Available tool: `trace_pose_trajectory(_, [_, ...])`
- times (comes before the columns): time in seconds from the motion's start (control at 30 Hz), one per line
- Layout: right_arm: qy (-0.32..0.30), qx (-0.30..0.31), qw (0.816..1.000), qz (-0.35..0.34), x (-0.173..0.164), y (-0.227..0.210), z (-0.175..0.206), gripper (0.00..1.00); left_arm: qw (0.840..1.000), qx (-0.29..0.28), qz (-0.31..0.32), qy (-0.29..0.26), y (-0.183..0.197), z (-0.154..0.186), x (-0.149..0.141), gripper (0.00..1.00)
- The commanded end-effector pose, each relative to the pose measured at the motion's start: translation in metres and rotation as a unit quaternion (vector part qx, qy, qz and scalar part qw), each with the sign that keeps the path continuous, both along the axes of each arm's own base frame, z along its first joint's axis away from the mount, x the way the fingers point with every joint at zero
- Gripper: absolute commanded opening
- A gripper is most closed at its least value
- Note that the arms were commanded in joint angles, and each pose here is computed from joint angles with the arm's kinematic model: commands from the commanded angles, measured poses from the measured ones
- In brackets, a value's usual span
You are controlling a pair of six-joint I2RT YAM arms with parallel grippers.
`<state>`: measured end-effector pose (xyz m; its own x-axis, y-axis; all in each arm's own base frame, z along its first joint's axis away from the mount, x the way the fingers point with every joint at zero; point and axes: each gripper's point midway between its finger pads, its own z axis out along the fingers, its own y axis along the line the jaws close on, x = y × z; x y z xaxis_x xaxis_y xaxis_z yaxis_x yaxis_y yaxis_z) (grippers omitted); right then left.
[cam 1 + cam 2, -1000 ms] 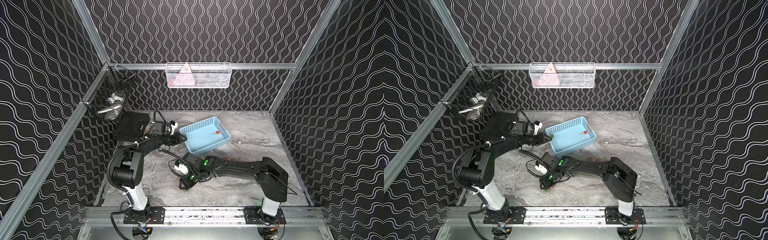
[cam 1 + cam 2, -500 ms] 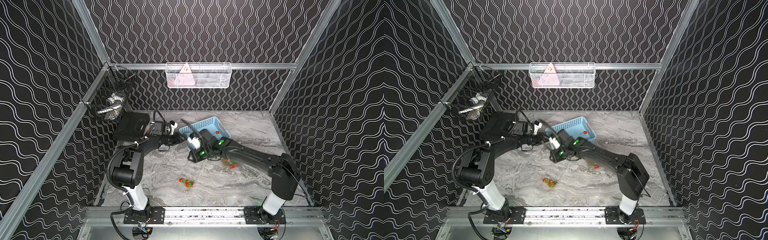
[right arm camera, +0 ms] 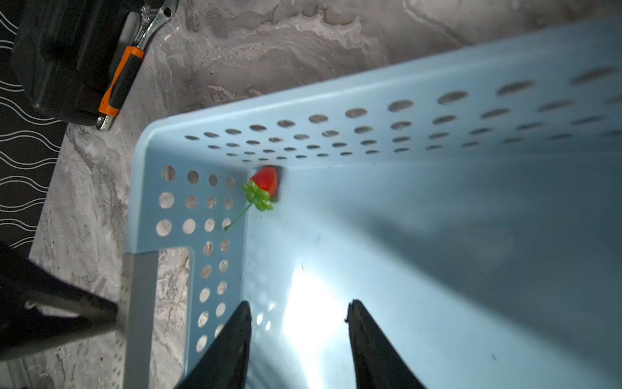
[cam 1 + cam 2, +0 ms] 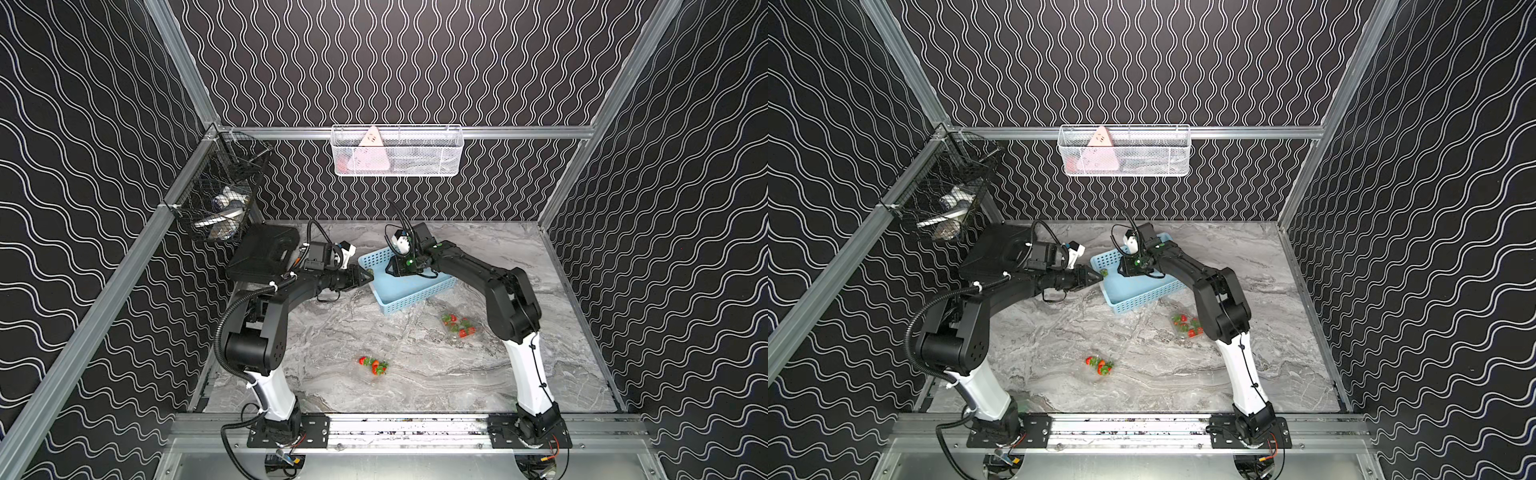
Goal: Pack strawberries into containers
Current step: Pick up the strawberry from the basket.
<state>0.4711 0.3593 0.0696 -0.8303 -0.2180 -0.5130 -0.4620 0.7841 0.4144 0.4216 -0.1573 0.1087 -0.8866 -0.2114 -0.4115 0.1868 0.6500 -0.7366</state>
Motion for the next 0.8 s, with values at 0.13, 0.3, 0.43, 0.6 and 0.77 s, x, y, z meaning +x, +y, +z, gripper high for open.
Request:
trace_pose_trajectory(0.13, [0.004,0.036,0.999,0.038,0.01,0.028,-0.016,0.51,1.0,0.0,-0.015,0.003,-0.003,-0.007,0.002,0.38])
trace_pose_trajectory(0.3, [0.016,0.056,0.997,0.049,0.012,0.041,-0.032,0.52,1.0,-0.002,-0.015,0.011,-0.003,-0.014,0.003,0.36])
trace_pose_trajectory(0.43, [0.019,0.076,0.996,0.051,0.014,0.053,-0.037,0.52,1.0,0.001,-0.016,0.014,-0.003,-0.017,0.003,0.34])
trace_pose_trajectory(0.6, [0.012,0.073,0.996,0.058,0.015,0.062,-0.04,0.53,1.0,-0.001,-0.017,0.017,-0.004,-0.019,0.003,0.33])
trace_pose_trajectory(0.77, [-0.003,0.017,0.997,0.075,0.009,0.067,-0.059,0.53,1.0,-0.002,-0.018,0.012,-0.004,-0.015,0.003,0.33])
